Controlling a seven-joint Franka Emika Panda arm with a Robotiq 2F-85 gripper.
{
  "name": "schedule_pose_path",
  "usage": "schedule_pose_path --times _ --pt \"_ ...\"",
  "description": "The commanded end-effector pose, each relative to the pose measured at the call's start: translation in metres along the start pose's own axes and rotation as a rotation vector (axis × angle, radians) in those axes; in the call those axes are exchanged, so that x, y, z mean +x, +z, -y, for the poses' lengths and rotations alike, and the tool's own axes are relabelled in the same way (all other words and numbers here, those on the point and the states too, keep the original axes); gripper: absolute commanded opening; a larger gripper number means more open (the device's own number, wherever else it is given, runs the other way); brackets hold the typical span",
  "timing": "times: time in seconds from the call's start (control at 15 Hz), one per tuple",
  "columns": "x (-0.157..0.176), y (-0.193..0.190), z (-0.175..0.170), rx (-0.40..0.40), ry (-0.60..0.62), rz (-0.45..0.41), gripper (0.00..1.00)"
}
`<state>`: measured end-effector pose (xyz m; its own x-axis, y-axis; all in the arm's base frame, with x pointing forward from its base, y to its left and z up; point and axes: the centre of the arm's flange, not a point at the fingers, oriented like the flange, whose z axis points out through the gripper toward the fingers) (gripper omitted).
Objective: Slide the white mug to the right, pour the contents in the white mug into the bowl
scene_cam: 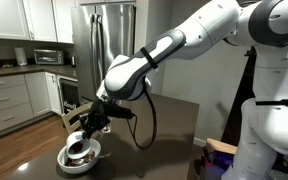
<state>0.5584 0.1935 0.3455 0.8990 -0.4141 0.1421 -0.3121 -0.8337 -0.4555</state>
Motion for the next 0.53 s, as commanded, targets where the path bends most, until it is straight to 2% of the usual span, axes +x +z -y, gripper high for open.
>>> schedule_pose_path --times 0.0,0.47 --pt "-0.0033 0.0020 -0.0006 -0.007 -0.014 -0.019 0.07" --pt "-0.0124 0.0081 -0.0011 -0.039 -0.076 -0.054 0.07"
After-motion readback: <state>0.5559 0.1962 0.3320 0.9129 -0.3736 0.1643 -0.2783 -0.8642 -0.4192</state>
